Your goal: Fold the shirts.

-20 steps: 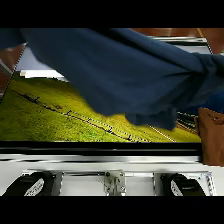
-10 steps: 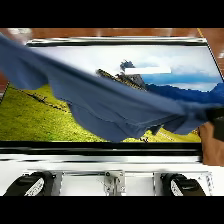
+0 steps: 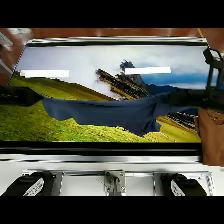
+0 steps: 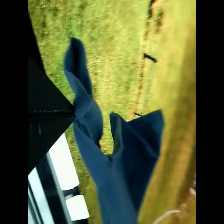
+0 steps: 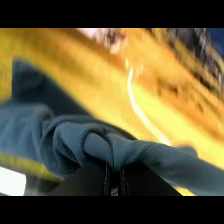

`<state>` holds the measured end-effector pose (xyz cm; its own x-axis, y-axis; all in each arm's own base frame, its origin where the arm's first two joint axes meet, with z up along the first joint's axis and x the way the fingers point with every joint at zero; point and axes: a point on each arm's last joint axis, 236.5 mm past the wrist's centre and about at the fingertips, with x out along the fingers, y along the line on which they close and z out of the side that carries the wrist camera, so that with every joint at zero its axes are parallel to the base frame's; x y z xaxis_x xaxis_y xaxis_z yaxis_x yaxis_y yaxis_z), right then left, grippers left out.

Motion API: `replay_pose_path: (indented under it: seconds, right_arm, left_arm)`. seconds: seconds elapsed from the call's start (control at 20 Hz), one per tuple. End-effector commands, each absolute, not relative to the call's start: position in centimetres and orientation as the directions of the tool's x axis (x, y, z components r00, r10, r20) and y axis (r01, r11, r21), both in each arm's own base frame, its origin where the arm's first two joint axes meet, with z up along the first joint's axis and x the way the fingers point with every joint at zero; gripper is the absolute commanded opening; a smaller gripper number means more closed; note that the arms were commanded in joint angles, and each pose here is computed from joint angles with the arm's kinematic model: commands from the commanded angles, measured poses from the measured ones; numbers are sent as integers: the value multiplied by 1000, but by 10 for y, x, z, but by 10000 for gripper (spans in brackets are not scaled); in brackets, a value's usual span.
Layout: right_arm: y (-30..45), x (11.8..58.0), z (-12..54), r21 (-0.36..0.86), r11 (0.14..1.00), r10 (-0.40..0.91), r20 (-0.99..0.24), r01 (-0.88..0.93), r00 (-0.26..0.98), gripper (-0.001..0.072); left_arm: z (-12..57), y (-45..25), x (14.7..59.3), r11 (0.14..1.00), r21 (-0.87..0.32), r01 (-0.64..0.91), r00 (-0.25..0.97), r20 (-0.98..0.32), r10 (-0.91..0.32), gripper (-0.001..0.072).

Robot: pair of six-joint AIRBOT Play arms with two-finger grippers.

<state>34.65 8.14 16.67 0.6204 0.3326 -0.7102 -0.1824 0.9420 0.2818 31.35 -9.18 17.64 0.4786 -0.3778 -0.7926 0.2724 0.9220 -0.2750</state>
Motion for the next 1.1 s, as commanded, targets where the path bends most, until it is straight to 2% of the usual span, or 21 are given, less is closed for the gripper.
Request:
replay_pose_path:
  seconds: [0.0,0.1,0.15,0.25,0.35,0.4,0.45,0.5,0.65,0.8,0.9,1.05]
  right_arm:
    - [70,456,166,381,921,279,-486,-87,828,60]
    - [72,493,135,499,866,285,-467,-16,837,61]
    - [76,502,109,550,835,304,-496,24,813,60]
    - [91,502,44,599,794,366,-605,101,707,61]
    - [108,482,-14,601,784,435,-710,154,554,61]
    - [112,474,-31,596,785,453,-736,166,502,107]
    - [114,469,-40,591,790,466,-750,160,470,429]
    - [113,464,-42,583,802,477,-757,131,446,686]
    - [74,436,-25,546,834,491,-799,80,347,684]
    - [7,365,-32,480,857,460,-877,190,138,684]
    - [9,325,-49,546,770,548,-831,331,95,684]
    - [46,306,-81,654,619,645,-739,435,193,685]
  left_arm:
    - [101,-100,310,910,-362,201,325,-852,-411,33]
    - [70,-116,312,880,-451,152,269,-838,-476,33]
    - [55,-124,313,859,-498,121,244,-823,-512,33]
    - [23,-134,312,837,-544,58,195,-816,-544,33]
    - [-10,-144,307,834,-552,13,132,-825,-549,33]
    - [-19,-154,306,816,-578,-9,112,-812,-573,33]
    - [-24,-167,307,793,-608,-28,101,-791,-603,33]
    - [-24,-178,309,776,-631,-16,101,-773,-627,33]
    - [-14,-198,315,735,-678,31,122,-727,-676,33]
    - [-12,-198,315,734,-678,45,126,-725,-677,33]
    - [-12,-197,317,735,-675,59,133,-725,-676,33]
    - [-11,-198,322,733,-677,61,153,-720,-677,33]
